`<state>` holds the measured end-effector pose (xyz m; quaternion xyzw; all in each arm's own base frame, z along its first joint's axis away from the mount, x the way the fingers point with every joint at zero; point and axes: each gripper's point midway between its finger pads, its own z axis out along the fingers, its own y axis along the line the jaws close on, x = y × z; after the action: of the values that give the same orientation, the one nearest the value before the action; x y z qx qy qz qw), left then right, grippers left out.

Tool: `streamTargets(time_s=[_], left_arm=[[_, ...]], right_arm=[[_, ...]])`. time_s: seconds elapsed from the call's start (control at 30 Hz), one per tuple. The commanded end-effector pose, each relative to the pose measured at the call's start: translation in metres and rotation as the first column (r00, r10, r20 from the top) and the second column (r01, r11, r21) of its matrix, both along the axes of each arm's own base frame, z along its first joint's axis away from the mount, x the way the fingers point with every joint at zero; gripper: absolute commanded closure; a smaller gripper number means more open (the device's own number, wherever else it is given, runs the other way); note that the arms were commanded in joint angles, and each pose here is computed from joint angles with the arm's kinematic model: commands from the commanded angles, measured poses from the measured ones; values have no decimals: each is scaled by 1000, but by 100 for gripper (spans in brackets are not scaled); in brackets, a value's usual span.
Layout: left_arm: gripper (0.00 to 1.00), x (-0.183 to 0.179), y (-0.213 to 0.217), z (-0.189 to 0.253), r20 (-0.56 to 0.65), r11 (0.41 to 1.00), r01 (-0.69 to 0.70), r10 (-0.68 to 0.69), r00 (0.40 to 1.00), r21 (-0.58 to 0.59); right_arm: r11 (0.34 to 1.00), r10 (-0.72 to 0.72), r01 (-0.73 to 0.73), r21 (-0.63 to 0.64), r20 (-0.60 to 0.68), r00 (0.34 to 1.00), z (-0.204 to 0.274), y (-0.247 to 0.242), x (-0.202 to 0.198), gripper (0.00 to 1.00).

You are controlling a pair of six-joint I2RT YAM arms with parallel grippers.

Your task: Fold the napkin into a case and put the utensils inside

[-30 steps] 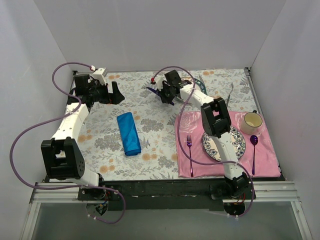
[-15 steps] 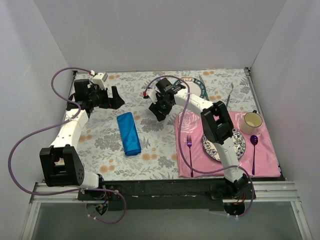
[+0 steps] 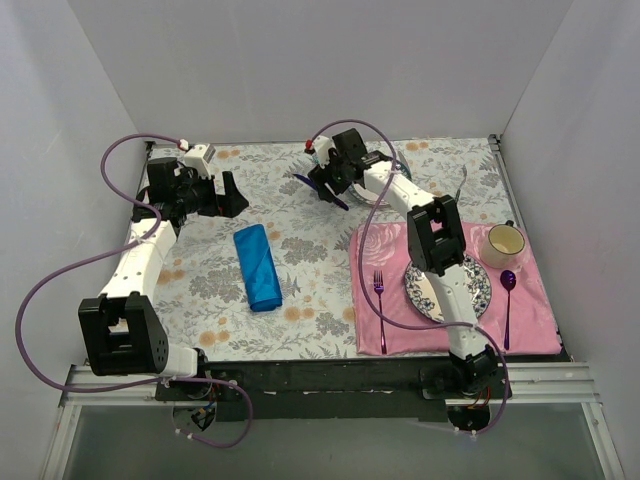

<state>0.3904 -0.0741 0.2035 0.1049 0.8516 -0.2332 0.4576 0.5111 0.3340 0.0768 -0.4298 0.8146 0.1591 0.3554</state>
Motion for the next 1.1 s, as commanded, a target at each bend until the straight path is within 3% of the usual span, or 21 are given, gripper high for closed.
streamTargets(time_s=[0.0, 0.2, 0.5, 0.63, 0.8, 1.07], left_arm=[[2, 1, 3, 16, 44, 1000, -13, 13, 999, 12], [2, 3, 5, 18, 48, 999, -17, 16, 999, 27], [2, 3, 8, 16, 46, 999, -23, 21, 999, 43], [2, 3, 9, 15, 47, 998, -24, 22, 999, 50], [2, -1, 9, 14, 47, 998, -25, 23, 999, 49], [2, -8, 8, 18, 58, 999, -29, 27, 998, 40]], right_arm=[[999, -15, 14, 33, 57, 998, -3, 7, 21, 28], [1000, -10, 10, 17, 49, 999, -26, 4, 26, 37], [999, 47, -44, 32, -99, 994, -59, 9, -2, 53], [997, 77, -82, -12, -217, 973, -80, 2, -36, 66], [980, 150, -181, -82, -290, 945, -88, -3, -87, 71], [885, 260, -377, -274, -381, 887, -98, -19, -158, 73]])
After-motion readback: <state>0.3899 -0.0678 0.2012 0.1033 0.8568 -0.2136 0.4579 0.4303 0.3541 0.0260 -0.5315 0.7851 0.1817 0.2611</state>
